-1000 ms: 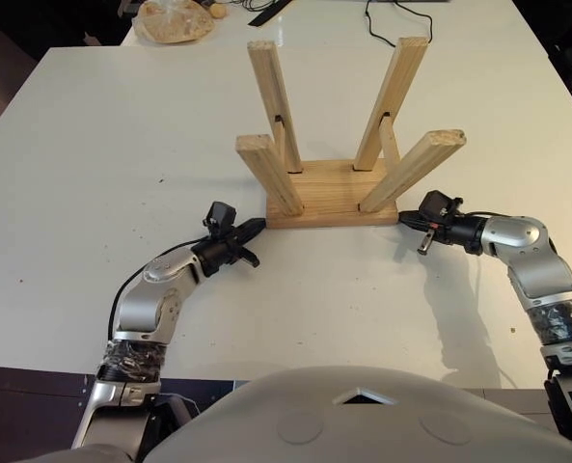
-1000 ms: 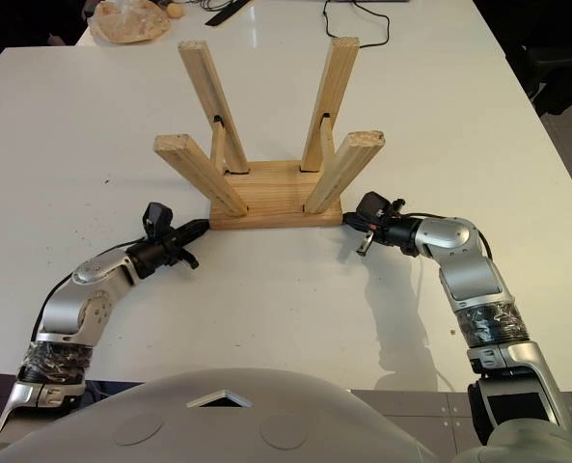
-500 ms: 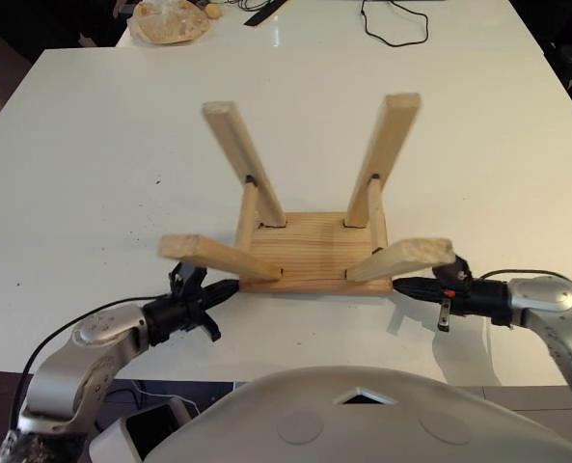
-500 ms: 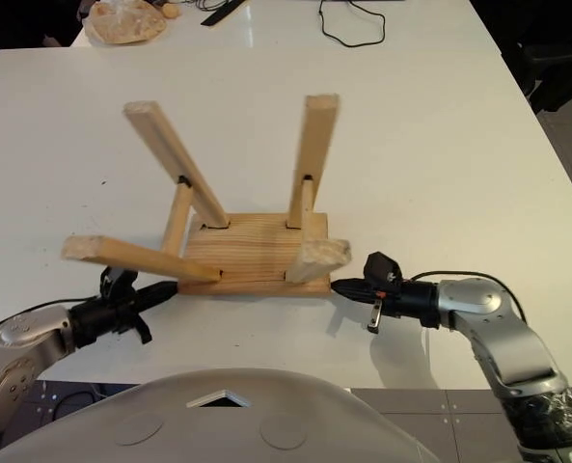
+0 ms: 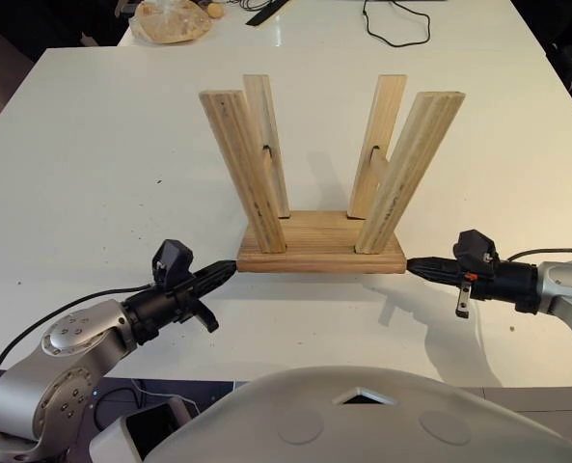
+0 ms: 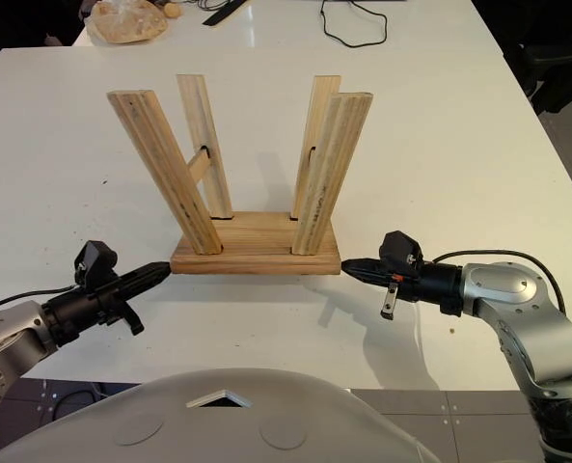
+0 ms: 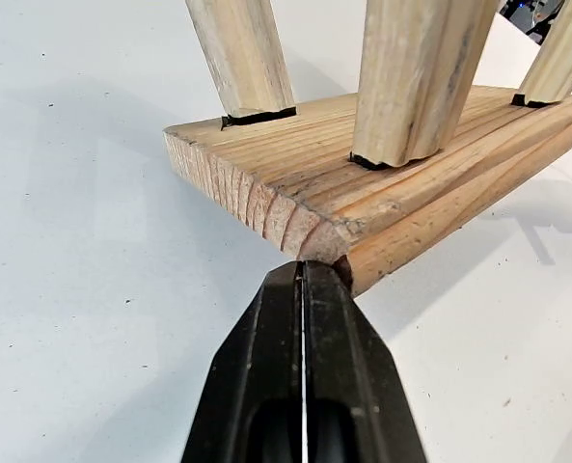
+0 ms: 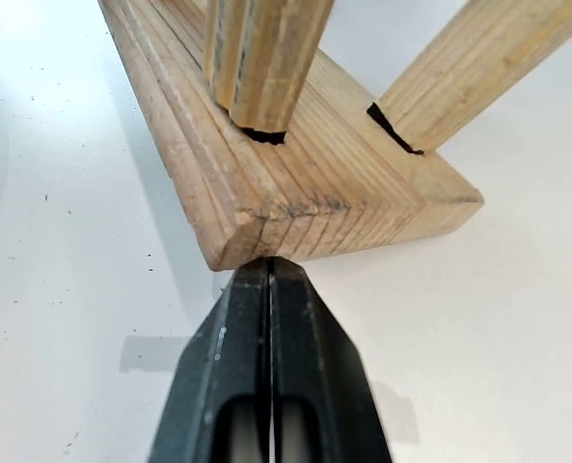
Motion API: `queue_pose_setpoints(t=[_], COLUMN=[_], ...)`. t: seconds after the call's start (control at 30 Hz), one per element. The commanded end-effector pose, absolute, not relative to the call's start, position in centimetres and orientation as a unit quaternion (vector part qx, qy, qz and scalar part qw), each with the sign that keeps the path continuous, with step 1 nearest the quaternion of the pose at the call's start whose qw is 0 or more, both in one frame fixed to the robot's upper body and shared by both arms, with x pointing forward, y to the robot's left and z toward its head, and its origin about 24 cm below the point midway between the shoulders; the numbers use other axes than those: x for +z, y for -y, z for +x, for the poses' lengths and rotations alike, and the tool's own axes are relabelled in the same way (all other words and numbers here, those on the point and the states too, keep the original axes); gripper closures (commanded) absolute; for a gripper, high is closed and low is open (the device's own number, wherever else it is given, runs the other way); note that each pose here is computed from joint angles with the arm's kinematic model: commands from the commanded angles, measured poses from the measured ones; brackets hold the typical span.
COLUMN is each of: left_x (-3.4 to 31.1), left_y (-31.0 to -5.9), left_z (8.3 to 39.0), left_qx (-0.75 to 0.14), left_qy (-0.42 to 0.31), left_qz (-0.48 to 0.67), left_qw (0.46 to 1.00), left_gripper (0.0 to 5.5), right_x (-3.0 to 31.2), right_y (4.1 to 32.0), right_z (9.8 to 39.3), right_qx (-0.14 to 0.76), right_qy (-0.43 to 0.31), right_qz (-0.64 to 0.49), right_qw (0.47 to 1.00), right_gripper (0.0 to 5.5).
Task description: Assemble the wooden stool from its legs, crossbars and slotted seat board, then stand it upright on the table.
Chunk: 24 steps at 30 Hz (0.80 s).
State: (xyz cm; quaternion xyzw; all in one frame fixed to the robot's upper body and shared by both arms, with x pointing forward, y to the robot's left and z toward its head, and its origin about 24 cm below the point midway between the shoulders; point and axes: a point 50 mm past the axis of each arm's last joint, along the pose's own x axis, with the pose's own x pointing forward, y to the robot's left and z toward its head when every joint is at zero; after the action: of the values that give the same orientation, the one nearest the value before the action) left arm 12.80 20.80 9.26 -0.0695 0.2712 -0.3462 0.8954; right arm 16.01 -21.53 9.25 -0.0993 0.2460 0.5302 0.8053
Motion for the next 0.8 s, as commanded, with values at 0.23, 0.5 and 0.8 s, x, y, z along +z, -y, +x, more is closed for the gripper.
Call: queue_pose_setpoints(t=[0.23,0.5,0.8], left_x=[13.9,13.8,12.9], left_y=[-18.5,-18.5,-19.7], left_z=[13.8,14.4,15.5], left_qx=[-0.451,-0.447,-0.409], left_qy=[-0.161,-0.161,-0.179], left_qz=[-0.122,-0.121,-0.071], left_qw=[0.870,0.872,0.892], left_gripper=[5.48,5.48,5.48], right_x=[12.6,12.6,11.6], right_y=[19.4,19.4,21.5], right_z=[16.3,17.1,19.6], right_qx=[0.588,0.586,0.526], right_qy=[-0.150,-0.145,-0.167], right_qz=[-0.055,-0.063,-0.123], right_qw=[0.793,0.795,0.825], right_gripper=[5.50,5.50,5.50])
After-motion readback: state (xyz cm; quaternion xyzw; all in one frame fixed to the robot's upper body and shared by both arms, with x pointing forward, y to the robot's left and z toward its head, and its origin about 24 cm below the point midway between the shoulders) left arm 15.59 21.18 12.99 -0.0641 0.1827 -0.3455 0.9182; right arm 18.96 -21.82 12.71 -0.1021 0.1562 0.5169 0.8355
